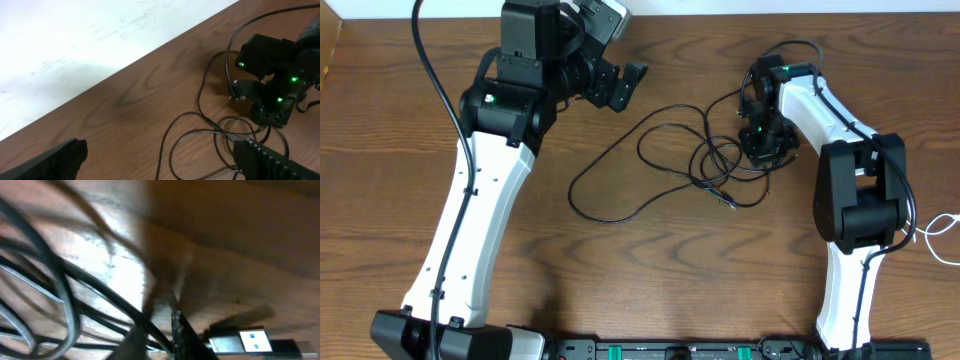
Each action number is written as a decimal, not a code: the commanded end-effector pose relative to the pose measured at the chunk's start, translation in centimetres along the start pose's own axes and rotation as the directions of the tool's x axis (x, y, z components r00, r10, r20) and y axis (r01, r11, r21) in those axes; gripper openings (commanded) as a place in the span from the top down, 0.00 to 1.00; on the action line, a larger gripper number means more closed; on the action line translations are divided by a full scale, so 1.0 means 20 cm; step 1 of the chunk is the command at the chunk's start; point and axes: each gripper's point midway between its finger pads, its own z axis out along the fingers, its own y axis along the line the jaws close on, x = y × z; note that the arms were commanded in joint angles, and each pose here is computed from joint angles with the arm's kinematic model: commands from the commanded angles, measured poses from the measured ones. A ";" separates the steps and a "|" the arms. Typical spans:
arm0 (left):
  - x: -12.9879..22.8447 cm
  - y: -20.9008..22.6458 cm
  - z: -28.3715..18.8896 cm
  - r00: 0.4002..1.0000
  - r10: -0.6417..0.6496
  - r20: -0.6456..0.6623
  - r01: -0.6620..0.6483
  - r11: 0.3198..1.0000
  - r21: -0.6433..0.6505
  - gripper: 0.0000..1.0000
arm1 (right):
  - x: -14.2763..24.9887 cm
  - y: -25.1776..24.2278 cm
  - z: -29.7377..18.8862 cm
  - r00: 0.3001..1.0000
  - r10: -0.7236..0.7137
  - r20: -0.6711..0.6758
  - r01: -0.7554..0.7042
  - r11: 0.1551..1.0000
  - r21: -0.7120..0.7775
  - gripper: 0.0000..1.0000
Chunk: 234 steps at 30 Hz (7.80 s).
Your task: Untangle cables
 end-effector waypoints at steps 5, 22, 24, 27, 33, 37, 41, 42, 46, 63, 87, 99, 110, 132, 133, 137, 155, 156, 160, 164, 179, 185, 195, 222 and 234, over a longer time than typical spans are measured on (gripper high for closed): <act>0.02 0.00 0.02 1.000 0.011 -0.010 -0.011 1.000 0.009 0.02 | 0.04 0.18 0.15 0.997 -0.035 -0.073 0.019 0.977 -0.212 0.99; 0.03 0.01 0.02 1.000 0.008 -0.020 -0.008 1.000 -0.001 0.02 | -0.14 0.43 -0.61 0.887 -0.139 0.439 0.324 0.866 -0.381 0.99; 0.03 0.01 0.02 1.000 0.008 -0.020 -0.008 1.000 0.000 0.02 | -0.13 0.42 -0.71 0.863 -0.141 0.486 0.344 0.867 -0.359 0.99; 0.04 0.01 0.02 1.000 0.008 -0.021 -0.008 1.000 0.000 0.02 | -0.11 0.41 -0.86 0.829 -0.135 0.543 0.361 0.871 -0.333 0.99; 0.04 0.01 0.02 1.000 0.006 -0.025 -0.006 1.000 0.001 0.02 | -0.04 0.38 -1.11 0.759 -0.119 0.640 0.379 0.880 -0.285 0.99; 0.06 0.01 0.04 0.999 0.002 -0.036 -0.001 1.000 0.006 0.02 | 0.01 0.37 -1.28 0.699 -0.096 0.709 0.385 0.885 -0.260 0.99; 0.07 -0.04 0.08 0.999 -0.006 -0.036 0.009 0.997 0.073 0.02 | 0.06 0.38 -1.46 0.630 -0.087 0.771 0.398 0.889 -0.225 0.99; 0.07 -0.07 0.09 1.000 -0.008 -0.030 0.011 0.994 0.111 0.02 | 0.07 0.38 -1.49 0.619 -0.088 0.780 0.402 0.889 -0.218 0.99; 0.07 -0.15 0.13 1.000 -0.002 -0.030 0.007 0.985 0.175 0.02 | 0.09 0.38 -1.53 0.609 -0.089 0.788 0.405 0.889 -0.212 0.99; 0.14 -0.37 0.30 0.995 0.038 -0.093 -0.011 0.960 0.278 0.02 | 0.11 0.42 -1.62 0.578 -0.087 0.812 0.438 0.872 -0.217 0.99; 0.68 -0.33 0.81 0.932 -0.023 -0.361 0.137 0.945 0.295 0.02 | 0.09 0.31 -1.62 0.577 -0.075 0.813 0.378 0.907 -0.185 0.99; 0.66 -0.42 0.83 0.935 0.003 -0.353 0.120 0.937 0.327 0.02 | 0.09 0.30 -1.62 0.579 -0.072 0.812 0.374 0.909 -0.186 0.99; 0.70 -0.46 0.87 0.929 0.006 -0.369 0.128 0.932 0.338 0.02 | 0.11 0.32 -1.62 0.582 -0.070 0.810 0.393 0.896 -0.205 0.99; 0.74 -0.51 0.93 0.928 -0.011 -0.373 0.162 0.912 0.376 0.02 | 0.12 0.39 -1.60 0.592 -0.090 0.801 0.419 0.883 -0.210 0.99; 0.74 -0.51 0.93 0.929 -0.010 -0.371 0.160 0.912 0.377 0.02 | 0.12 0.39 -1.61 0.591 -0.091 0.802 0.420 0.883 -0.210 0.99; 0.73 -0.54 0.93 0.931 0.002 -0.366 0.151 0.909 0.388 0.02 | 0.12 0.40 -1.61 0.591 -0.091 0.802 0.421 0.882 -0.210 0.99; 0.89 -0.61 1.03 0.901 0.001 -0.433 0.189 0.899 0.395 0.10 | 0.13 0.40 -1.60 0.593 -0.091 0.800 0.421 0.882 -0.211 0.99; 0.89 -0.61 1.03 0.900 0.002 -0.435 0.188 0.900 0.392 0.11 | 0.13 0.40 -1.60 0.593 -0.092 0.800 0.421 0.882 -0.211 0.99; 0.89 -0.60 1.03 0.900 0.002 -0.436 0.187 0.902 0.389 0.61 | 0.12 0.40 -1.60 0.592 -0.091 0.801 0.421 0.883 -0.210 0.99; 0.93 -0.53 1.05 0.883 -0.010 -0.469 0.170 0.938 0.301 0.93 | 0.12 0.39 -1.60 0.593 -0.092 0.800 0.416 0.886 -0.206 0.99; 0.94 -0.37 1.02 0.865 -0.010 -0.502 0.088 0.987 0.132 0.68 | 0.12 0.39 -1.60 0.591 -0.095 0.801 0.417 0.886 -0.203 0.99; 0.98 -0.29 1.01 0.847 -0.009 -0.531 0.038 0.998 0.045 0.41 | 0.12 0.39 -1.61 0.586 -0.099 0.804 0.421 0.885 -0.197 0.99; 0.97 -0.28 1.02 0.849 -0.008 -0.529 0.037 0.998 0.044 0.16 | 0.12 0.39 -1.61 0.586 -0.099 0.804 0.421 0.885 -0.198 0.99; 1.20 -0.35 1.11 0.797 0.004 -0.604 0.073 0.992 0.103 0.45 | 0.12 0.39 -1.61 0.586 -0.099 0.804 0.421 0.885 -0.197 0.99; 1.14 -0.31 1.08 0.808 0.006 -0.589 0.046 0.996 0.073 0.93 | 0.12 0.38 -1.61 0.582 -0.101 0.807 0.422 0.886 -0.193 0.99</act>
